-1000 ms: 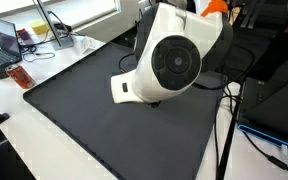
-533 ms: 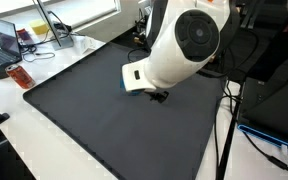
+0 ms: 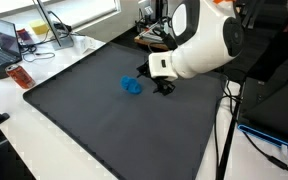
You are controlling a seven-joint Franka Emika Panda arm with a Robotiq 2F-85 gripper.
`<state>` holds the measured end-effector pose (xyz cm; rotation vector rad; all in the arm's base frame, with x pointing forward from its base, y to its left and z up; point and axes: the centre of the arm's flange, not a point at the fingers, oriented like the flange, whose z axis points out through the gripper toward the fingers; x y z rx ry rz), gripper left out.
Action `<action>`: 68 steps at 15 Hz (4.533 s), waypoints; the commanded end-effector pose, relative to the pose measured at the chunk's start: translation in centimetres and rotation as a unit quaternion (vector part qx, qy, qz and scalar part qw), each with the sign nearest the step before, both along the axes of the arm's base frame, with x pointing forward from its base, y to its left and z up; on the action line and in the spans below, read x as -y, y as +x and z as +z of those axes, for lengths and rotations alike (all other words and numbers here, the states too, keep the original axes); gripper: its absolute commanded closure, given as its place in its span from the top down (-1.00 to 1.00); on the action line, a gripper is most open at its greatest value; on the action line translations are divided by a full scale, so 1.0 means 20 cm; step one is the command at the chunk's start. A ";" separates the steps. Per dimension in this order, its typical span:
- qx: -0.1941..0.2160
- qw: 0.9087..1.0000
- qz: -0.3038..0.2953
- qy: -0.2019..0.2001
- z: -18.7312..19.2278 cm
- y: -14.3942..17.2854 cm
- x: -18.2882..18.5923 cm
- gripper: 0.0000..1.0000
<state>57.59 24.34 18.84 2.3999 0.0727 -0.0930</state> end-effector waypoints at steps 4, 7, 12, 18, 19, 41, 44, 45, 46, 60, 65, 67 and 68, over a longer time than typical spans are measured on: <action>0.068 0.996 0.036 -0.041 0.07 -0.31 0.07 1.00; 0.077 0.995 0.055 -0.035 0.12 -0.36 0.11 1.00; 0.061 0.995 0.076 0.024 0.20 -0.41 0.20 1.00; 0.056 0.987 0.092 0.122 0.29 -0.44 0.37 1.00; 0.055 0.985 0.093 0.137 0.31 -0.44 0.40 1.00; 0.101 0.904 0.153 0.387 0.33 -0.68 0.96 1.00; 0.109 0.892 0.157 0.411 0.33 -0.67 1.00 1.00; 0.108 0.887 0.160 0.420 0.34 -0.67 1.01 1.00; 0.110 0.884 0.163 0.425 0.35 -0.66 1.01 1.00; 0.072 0.835 0.204 0.505 0.44 -0.54 1.25 1.00; 0.078 0.837 0.193 0.505 0.45 -0.50 1.36 1.00; 0.079 0.838 0.191 0.504 0.44 -0.48 1.41 1.00; 0.080 0.839 0.190 0.504 0.44 -0.47 1.43 1.00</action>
